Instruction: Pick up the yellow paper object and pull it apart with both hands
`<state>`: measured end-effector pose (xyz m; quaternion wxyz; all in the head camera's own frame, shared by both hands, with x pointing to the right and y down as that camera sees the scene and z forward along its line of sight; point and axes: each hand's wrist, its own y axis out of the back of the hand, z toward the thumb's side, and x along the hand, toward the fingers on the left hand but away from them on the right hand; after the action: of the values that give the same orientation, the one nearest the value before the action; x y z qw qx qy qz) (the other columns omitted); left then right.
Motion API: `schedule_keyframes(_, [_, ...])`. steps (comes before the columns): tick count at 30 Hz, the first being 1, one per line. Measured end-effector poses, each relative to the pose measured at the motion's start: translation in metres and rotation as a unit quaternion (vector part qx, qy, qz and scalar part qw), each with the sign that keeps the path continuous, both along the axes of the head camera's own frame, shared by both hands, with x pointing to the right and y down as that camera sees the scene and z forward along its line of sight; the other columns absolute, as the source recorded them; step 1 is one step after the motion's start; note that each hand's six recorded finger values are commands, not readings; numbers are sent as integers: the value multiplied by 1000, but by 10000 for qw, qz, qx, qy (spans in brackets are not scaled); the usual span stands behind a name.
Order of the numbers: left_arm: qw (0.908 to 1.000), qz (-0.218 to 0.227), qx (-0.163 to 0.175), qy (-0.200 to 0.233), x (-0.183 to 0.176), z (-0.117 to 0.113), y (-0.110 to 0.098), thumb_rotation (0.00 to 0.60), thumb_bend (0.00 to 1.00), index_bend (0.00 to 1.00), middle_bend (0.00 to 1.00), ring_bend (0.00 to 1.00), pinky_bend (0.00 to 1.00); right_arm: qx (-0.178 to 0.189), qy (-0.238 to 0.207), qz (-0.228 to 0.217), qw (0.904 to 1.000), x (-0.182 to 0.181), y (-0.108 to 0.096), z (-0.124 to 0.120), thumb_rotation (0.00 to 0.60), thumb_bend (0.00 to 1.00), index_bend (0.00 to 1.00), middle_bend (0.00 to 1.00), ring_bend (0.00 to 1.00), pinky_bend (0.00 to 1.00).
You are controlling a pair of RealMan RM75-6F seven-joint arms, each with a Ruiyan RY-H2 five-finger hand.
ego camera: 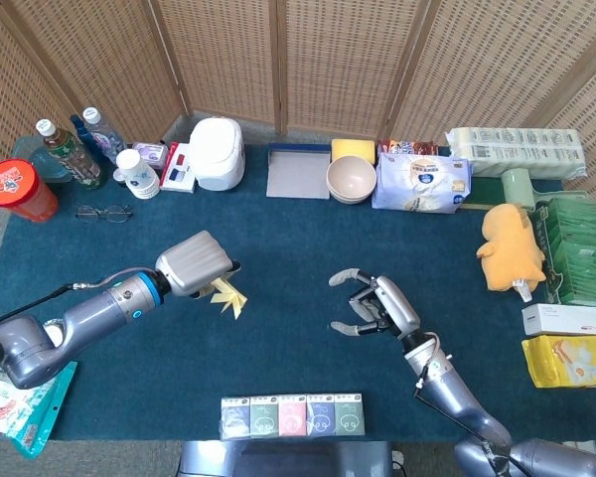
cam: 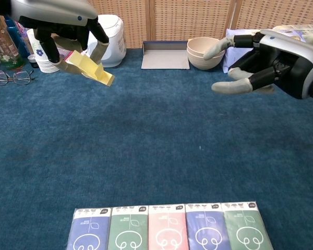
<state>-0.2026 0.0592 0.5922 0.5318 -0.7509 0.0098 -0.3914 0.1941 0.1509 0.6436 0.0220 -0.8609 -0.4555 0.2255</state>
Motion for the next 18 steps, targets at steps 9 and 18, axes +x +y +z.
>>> schedule_keyframes(9, [10000,60,-18,4,12,2,-1,600,389,689,919,929,787,-154,-190,-139,9996,-20,1,2,600,183,358,1000,1000,1000])
schedule_keyframes(18, [9999,100,-87,30,22,5,4,600,389,689,919,929,787,-291,-244,-381,9986,-40,-2,1,600,195,302,1000,1000,1000])
